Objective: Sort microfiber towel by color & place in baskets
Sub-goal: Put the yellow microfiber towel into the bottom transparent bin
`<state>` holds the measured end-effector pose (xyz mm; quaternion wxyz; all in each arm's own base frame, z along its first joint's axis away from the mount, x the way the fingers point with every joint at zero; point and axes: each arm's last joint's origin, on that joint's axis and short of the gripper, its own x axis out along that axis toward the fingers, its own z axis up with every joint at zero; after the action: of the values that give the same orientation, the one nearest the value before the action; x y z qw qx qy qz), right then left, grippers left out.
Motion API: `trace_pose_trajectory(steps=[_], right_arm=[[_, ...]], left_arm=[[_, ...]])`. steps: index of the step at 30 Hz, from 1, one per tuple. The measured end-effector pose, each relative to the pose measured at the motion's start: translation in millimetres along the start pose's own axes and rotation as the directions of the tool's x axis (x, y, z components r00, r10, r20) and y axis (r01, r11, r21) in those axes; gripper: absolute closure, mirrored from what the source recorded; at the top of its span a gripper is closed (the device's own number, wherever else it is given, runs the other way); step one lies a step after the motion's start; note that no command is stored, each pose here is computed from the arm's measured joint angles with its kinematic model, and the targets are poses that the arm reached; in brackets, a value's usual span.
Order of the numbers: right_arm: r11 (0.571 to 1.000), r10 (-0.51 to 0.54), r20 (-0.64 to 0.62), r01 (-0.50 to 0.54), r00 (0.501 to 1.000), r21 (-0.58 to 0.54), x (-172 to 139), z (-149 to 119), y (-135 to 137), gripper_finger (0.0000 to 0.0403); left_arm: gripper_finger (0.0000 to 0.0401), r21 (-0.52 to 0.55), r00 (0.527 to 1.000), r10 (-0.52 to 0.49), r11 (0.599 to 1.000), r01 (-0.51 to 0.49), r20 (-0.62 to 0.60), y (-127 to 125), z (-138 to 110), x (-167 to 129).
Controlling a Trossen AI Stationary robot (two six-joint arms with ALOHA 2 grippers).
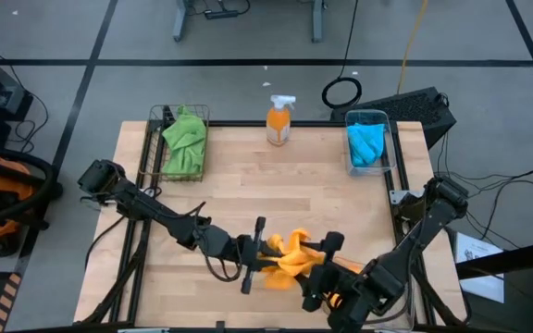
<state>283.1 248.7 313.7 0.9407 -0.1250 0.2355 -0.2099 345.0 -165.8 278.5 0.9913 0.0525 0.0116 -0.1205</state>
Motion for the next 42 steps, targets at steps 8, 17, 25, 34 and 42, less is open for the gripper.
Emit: trace_pose_trajectory(steps=[8, 17, 25, 34, 42], right_arm=[[0.995, 0.081, 0.006, -0.081, 0.997, -0.054, 5.3, 8.7, 4.0, 0.0155], [0.983, 0.168, -0.034, -0.170, 0.985, -0.075, 4.1, 7.7, 7.1, 0.0387], [0.970, 0.240, -0.099, -0.241, 0.966, -0.004, -23.9, 2.1, 1.8, 0.0391], [0.935, 0.352, -0.483, -0.280, 0.801, 0.218, -75.9, -12.9, -17.7, 0.0395], [0.936, 0.339, -0.751, -0.122, 0.566, 0.331, -111.3, -36.8, -21.8, 0.0395]], left_arm=[[0.0379, 0.068, 0.996, -0.066, 0.996, 0.063, 0.052, 0.8, 4.3, 0.5], [0.0361, 0.068, 0.993, -0.094, 0.994, 0.090, 0.064, 2.0, 4.6, 1.0], [0.0198, -0.003, 0.995, -0.100, 0.995, 0.100, 0.027, -1.2, 1.3, 0.5], [0.0070, -0.002, 1.000, -0.012, 1.000, 0.012, -0.024, -8.7, -2.2, -1.7], [0.0065, -0.046, 0.997, -0.011, 0.999, 0.007, -0.081, -9.1, -7.9, -2.1]])
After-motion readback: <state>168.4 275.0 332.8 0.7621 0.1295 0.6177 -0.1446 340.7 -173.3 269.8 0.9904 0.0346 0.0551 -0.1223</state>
